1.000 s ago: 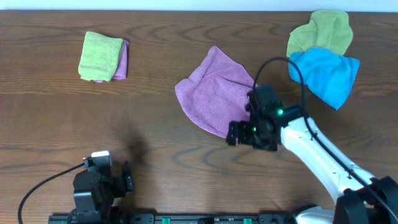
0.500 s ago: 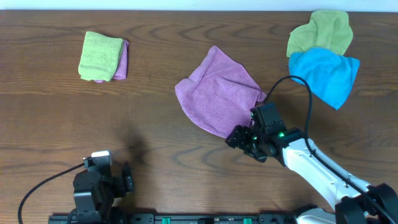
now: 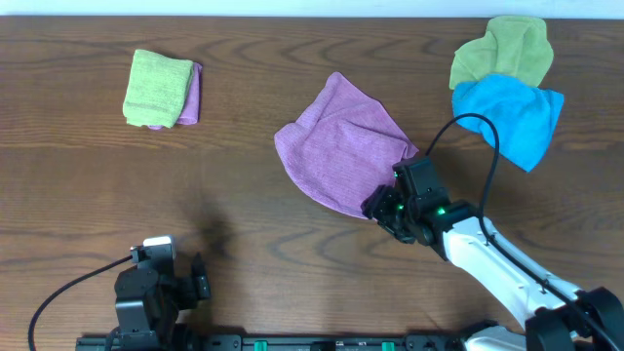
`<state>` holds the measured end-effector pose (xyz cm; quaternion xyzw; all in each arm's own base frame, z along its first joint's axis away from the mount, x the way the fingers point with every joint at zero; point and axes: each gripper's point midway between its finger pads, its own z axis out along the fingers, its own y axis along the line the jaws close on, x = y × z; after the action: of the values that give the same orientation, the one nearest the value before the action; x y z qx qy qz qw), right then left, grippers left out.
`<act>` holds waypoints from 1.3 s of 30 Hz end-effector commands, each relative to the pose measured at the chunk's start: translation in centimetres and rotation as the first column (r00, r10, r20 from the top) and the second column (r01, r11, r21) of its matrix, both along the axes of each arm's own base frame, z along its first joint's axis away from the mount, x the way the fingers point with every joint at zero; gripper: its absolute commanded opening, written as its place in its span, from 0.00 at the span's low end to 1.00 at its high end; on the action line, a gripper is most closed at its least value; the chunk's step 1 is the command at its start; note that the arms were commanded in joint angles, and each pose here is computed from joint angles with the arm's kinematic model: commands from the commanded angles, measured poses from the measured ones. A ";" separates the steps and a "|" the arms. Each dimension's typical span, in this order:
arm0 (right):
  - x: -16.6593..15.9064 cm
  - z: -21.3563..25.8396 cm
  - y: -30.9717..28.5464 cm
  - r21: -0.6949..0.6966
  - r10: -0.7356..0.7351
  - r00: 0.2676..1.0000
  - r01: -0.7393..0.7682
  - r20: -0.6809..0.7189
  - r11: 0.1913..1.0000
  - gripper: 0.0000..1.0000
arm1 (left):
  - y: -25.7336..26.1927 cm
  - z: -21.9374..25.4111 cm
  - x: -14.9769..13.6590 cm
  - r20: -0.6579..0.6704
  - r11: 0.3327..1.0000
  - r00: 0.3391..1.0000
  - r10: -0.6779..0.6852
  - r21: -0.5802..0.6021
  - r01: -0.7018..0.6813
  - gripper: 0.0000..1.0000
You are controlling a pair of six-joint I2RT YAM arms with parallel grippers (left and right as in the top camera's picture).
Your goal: Fold the cloth
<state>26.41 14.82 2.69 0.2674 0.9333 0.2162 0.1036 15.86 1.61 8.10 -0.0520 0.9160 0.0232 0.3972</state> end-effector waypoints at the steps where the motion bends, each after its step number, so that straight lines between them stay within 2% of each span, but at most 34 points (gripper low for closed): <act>1: -0.1 -0.8 -0.7 -0.031 -0.046 0.999 0.045 -0.018 0.998 0.60 | 0.2 -0.5 -0.2 -0.018 1.000 1.000 0.003 0.015 -0.003 0.95; 16: -0.3 -3.0 -0.8 -0.046 -0.084 0.993 0.081 -0.085 0.996 0.53 | 0.2 -0.5 -0.2 -0.018 1.000 1.000 0.003 0.015 -0.003 0.95; 18: -0.3 -3.1 -0.8 -0.047 -0.085 0.993 0.081 -0.086 0.996 0.46 | 0.2 -0.5 -0.2 -0.018 1.000 1.000 0.003 0.015 -0.003 0.95; 19: -0.2 -3.1 -0.7 -0.044 -0.084 0.993 0.081 -0.080 0.996 0.38 | 0.2 -0.5 -0.2 -0.018 1.000 1.000 0.002 0.015 -0.002 0.95; 22: 0.3 -2.8 -0.4 -0.025 -0.079 0.995 0.077 -0.063 0.997 0.02 | 0.2 -0.5 -0.2 -0.018 1.000 1.000 0.003 0.015 -0.003 0.95; 26: -0.1 -2.0 2.3 0.087 -0.002 0.998 0.008 -0.065 0.996 0.01 | 0.2 -0.5 -0.2 -0.018 1.000 1.000 0.003 0.015 -0.003 0.95; 32: -2.6 -0.5 8.4 0.220 0.162 0.986 -0.148 -0.047 0.964 0.01 | 0.2 -0.5 -0.2 -0.018 1.000 1.000 0.003 0.015 -0.003 0.95; 39: -5.7 2.8 16.5 0.337 0.332 0.936 -0.353 0.120 0.873 0.01 | 0.2 -0.5 -0.2 -0.018 1.000 1.000 0.003 0.015 -0.003 0.95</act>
<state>21.80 29.92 5.04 0.1151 0.9126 0.3889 0.0511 15.87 1.61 8.10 -0.0520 0.9159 0.0232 0.3973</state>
